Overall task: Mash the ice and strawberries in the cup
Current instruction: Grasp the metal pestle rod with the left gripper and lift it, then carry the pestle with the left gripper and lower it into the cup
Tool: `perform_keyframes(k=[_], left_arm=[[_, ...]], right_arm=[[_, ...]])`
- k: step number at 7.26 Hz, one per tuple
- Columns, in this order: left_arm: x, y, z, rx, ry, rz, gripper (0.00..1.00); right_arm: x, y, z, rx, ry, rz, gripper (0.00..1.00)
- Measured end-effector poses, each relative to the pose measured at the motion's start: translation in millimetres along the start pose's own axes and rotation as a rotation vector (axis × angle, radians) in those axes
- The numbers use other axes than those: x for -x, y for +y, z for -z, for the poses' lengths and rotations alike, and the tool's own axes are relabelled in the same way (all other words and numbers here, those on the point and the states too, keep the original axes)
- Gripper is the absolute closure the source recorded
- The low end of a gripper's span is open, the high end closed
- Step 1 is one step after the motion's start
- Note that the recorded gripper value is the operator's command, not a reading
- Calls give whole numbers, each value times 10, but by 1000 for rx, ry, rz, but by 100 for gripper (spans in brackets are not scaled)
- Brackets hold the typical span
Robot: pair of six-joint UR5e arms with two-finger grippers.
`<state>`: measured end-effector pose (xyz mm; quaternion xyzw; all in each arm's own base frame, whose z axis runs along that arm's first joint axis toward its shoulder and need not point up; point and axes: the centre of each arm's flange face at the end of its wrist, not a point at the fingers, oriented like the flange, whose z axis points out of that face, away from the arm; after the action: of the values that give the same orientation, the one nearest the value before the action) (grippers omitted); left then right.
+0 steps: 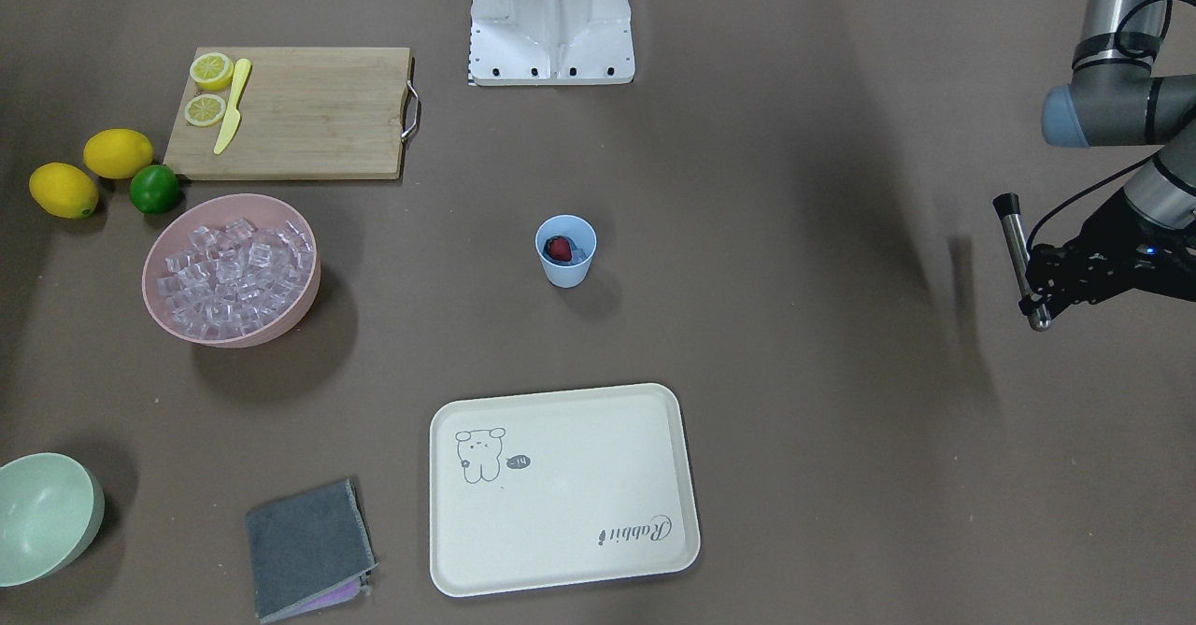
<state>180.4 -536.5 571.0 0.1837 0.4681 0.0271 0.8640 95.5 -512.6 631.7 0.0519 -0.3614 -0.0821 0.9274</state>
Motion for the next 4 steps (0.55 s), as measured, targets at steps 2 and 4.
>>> perform_keyframes(k=[2,4], left_arm=[[-794,-582,70,-69,89,-98,100],[-1656,-882,38,-119,173,-214,100]], right_arm=[[10,-7,13,-3,1,3,2],[20,-27,30,-6,2,4,2]])
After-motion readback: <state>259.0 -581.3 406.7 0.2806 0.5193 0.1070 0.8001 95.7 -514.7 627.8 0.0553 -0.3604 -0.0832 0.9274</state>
